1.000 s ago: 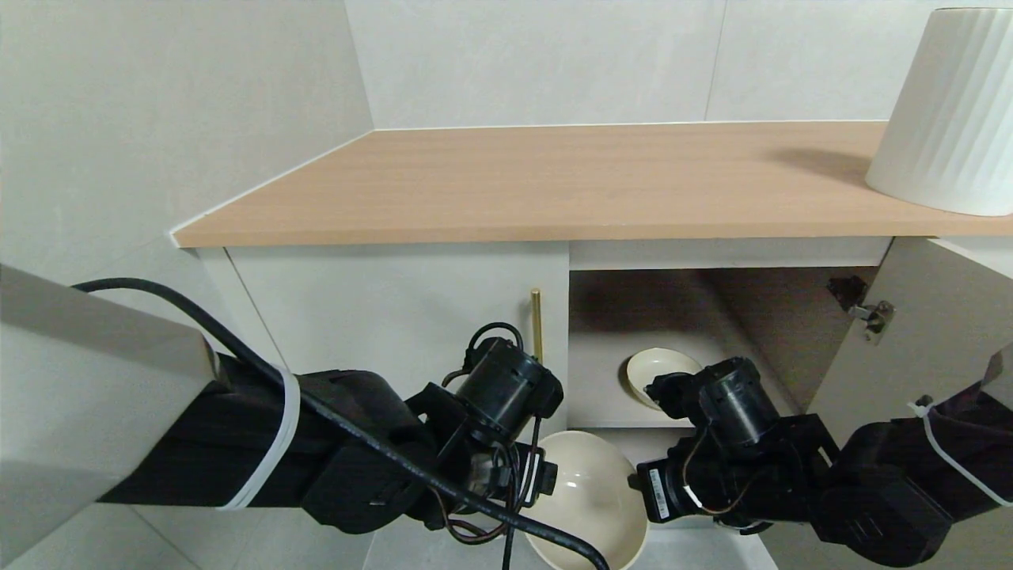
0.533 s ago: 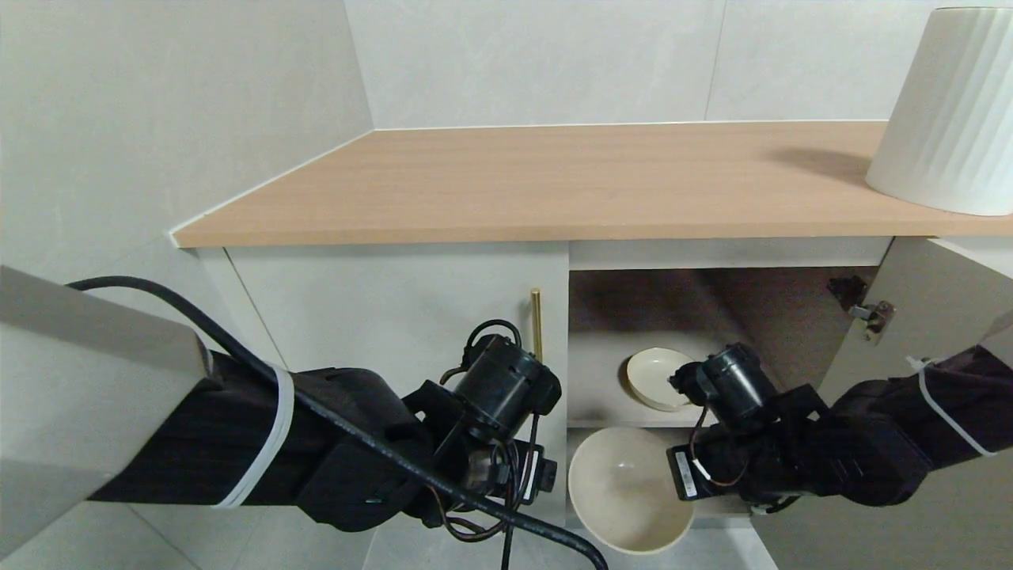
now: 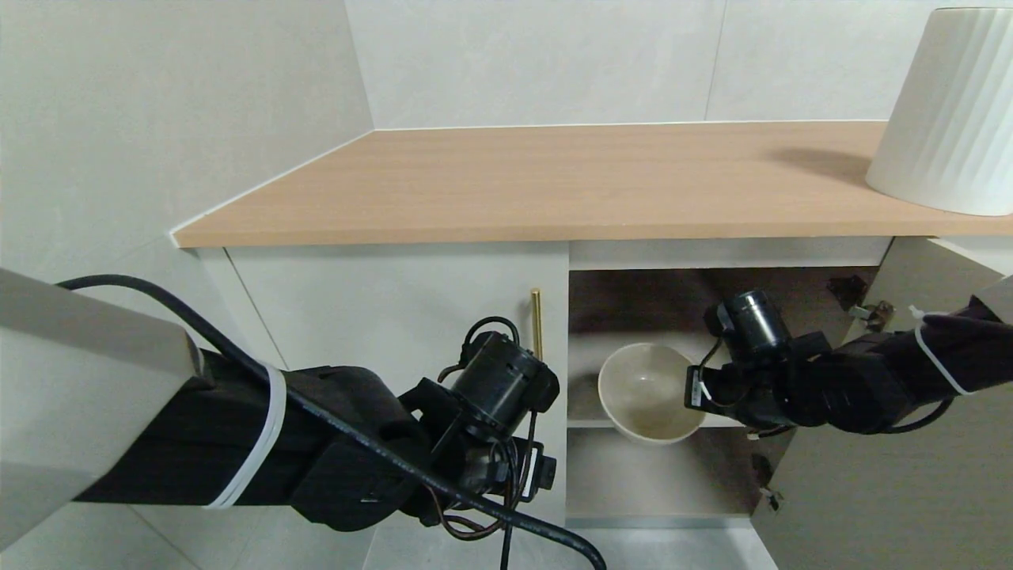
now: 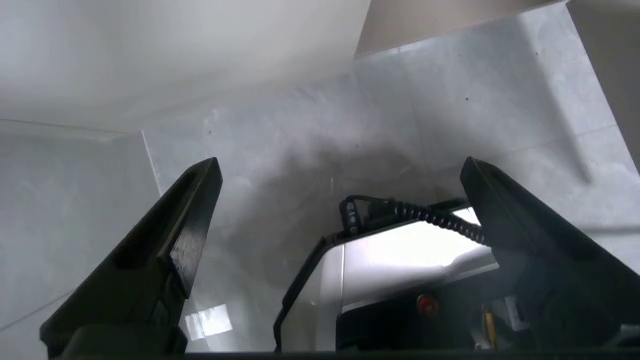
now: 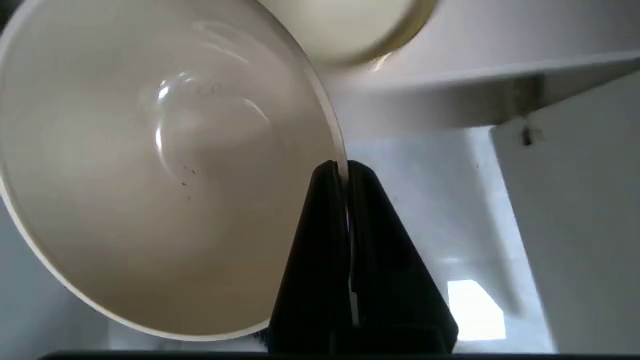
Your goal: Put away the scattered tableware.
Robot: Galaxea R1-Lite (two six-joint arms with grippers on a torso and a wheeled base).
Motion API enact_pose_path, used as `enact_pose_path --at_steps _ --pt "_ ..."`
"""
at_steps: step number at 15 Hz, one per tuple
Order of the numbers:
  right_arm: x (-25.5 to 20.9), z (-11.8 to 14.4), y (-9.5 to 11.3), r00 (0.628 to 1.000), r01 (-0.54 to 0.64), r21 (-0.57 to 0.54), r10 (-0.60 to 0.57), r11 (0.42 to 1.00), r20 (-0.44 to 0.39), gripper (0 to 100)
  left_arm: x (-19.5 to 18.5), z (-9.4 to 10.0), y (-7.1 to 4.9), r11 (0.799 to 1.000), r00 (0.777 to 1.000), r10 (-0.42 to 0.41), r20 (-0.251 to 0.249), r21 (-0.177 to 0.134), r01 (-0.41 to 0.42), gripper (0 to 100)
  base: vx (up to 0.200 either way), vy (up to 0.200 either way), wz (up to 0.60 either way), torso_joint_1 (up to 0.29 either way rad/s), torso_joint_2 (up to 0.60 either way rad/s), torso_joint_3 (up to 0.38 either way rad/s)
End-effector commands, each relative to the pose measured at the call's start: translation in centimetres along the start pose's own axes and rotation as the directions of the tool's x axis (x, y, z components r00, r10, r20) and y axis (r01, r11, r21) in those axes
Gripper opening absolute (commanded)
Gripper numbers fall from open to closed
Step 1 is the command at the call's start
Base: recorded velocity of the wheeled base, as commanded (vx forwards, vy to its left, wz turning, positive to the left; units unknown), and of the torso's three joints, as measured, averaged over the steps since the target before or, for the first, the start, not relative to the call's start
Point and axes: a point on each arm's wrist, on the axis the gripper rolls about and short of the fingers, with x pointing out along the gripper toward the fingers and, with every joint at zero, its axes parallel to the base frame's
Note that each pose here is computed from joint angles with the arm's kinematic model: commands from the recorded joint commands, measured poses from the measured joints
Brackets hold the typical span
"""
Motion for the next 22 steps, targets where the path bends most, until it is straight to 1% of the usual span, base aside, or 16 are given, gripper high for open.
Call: enact_pose_path --at_steps 1,5,9,12,16,19,22 --pt "2.5 0.7 -0.5 0.999 0.032 0.075 -0.035 0.997 0.034 0 0.0 0.1 0.0 1.0 1.0 0.0 0.002 -0.002 0.0 100 0.0 0.0 0.0 0.0 0.0 0.0" --pt "5.0 1.5 -1.5 0.994 0.03 0.149 -0.045 0.988 0.102 0 0.0 0.1 0.0 1.0 1.0 0.0 0.002 -0.002 0.0 100 0.0 0.0 0.0 0.0 0.0 0.0" --pt "7.1 2.2 -2.5 0.99 0.062 0.212 -0.087 0.975 0.111 0 0.0 0.1 0.0 1.0 1.0 0.0 0.002 -0.002 0.0 100 0.0 0.0 0.0 0.0 0.0 0.0" --pt "8.1 2.5 -2.8 0.989 0.067 0.242 -0.097 0.968 0.114 0 0.0 0.1 0.0 1.0 1.0 0.0 0.002 -0.002 0.0 100 0.0 0.0 0.0 0.0 0.0 0.0" --pt "9.4 2.7 -2.6 0.988 0.068 0.247 -0.1 0.967 0.119 0 0.1 0.0 0.0 1.0 1.0 0.006 0.001 -0.001 -0.006 100 0.0 0.0 0.0 0.0 0.0 0.0" --pt "10.4 2.9 -3.4 0.986 0.088 0.259 -0.121 0.962 0.115 0 0.1 0.0 0.0 1.0 1.0 0.008 0.0 -0.001 -0.008 100 0.0 0.0 0.0 0.0 0.0 0.0" --pt "10.9 2.8 -3.5 0.986 0.095 0.261 -0.127 0.961 0.11 0 0.2 0.0 0.0 1.0 1.0 0.008 -0.001 0.0 -0.008 100 0.0 0.0 0.0 0.0 0.0 0.0"
